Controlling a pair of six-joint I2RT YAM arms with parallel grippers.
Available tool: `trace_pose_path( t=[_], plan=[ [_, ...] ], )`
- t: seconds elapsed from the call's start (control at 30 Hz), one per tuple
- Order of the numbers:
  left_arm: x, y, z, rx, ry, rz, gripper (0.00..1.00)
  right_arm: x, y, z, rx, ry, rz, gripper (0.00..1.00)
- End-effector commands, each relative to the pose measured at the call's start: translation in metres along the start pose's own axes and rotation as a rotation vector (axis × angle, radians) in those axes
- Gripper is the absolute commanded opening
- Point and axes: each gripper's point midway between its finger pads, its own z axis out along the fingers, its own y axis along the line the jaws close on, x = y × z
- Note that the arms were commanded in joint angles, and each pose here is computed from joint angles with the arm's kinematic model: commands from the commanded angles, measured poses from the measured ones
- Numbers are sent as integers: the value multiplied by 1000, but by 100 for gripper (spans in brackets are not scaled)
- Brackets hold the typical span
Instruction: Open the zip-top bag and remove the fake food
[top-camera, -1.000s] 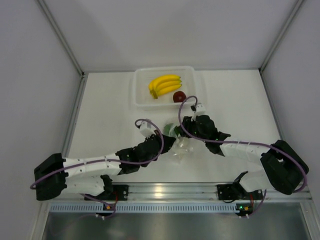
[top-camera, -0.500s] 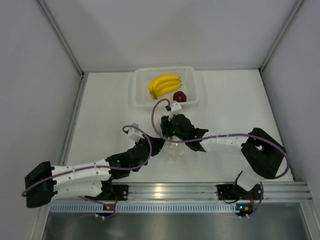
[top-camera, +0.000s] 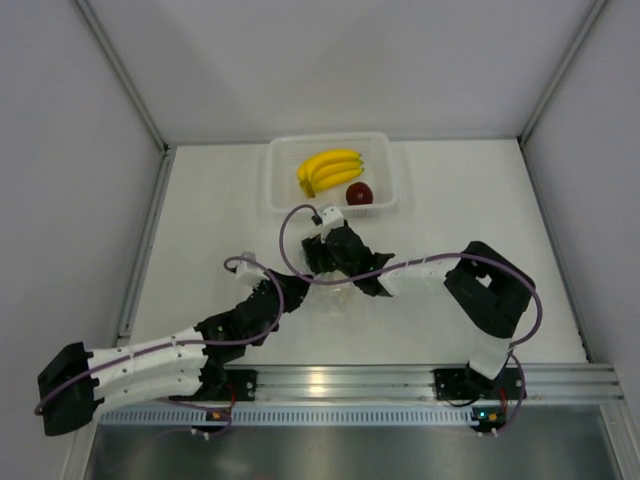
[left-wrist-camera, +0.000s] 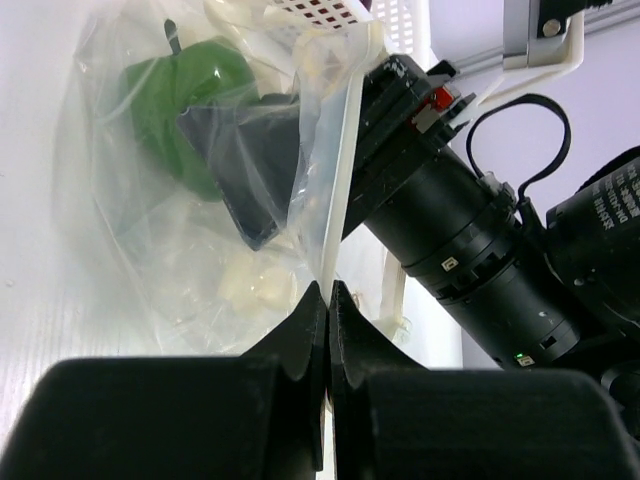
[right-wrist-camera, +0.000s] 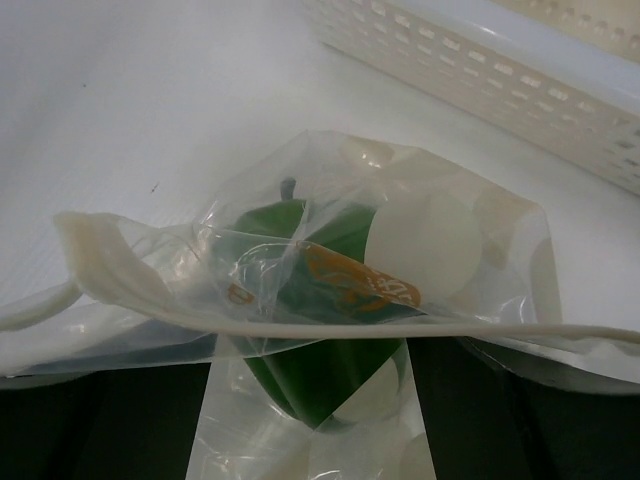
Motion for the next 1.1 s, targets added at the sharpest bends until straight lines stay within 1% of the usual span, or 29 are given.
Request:
trace_pose_path(
  t=[0.0, 0.2, 0.23, 0.27, 0.33, 0.37, 0.53, 0.63, 0.67, 0.73, 0.77, 0.87, 1.0, 1.07],
  plan=[
    [-1, 5, -1, 2, 8, -11, 0, -2, 0, 16, 2, 23, -62, 75],
    [-2, 9, 1, 1, 33, -11, 0, 12, 10, 37, -78, 90, -59, 82],
    [-2, 11, 2, -3, 35, -9, 0, 8, 14, 40, -105, 89, -51, 84],
    [-1, 12, 2, -6, 41, -6, 0, 18, 14, 45, -113, 121, -61, 87],
    [-1, 15, 3, -10, 50, -7, 0, 11, 17, 52, -132, 121, -60, 88],
    [-1, 18, 3, -14, 53, -7, 0, 18, 18, 56, -138, 140, -62, 89],
    [-3, 20, 2, -7, 50, -9, 0, 14, 14, 69, -118, 124, -32, 87],
    [-6, 21, 0, -7, 40, -5, 0, 5, 11, 64, -98, 85, -12, 68],
    [-8, 22, 0, -11, 34, 5, 0, -1, 10, 60, -96, 65, -2, 55],
    [-12, 22, 0, -15, 19, 13, 0, -15, 11, 44, -97, 24, 20, 44],
    [-14, 23, 1, -21, 7, 26, 0, -20, 12, 38, -99, 15, 26, 42],
    [-22, 22, 3, -32, -28, 58, 0, -29, 13, 15, -63, 22, 22, 41],
    [-29, 17, 6, -39, -58, 127, 0, -24, 23, -11, -44, 77, 48, 41],
    [-34, 7, 7, -21, -65, 177, 0, -17, 23, -21, -31, 121, 61, 41]
  ],
)
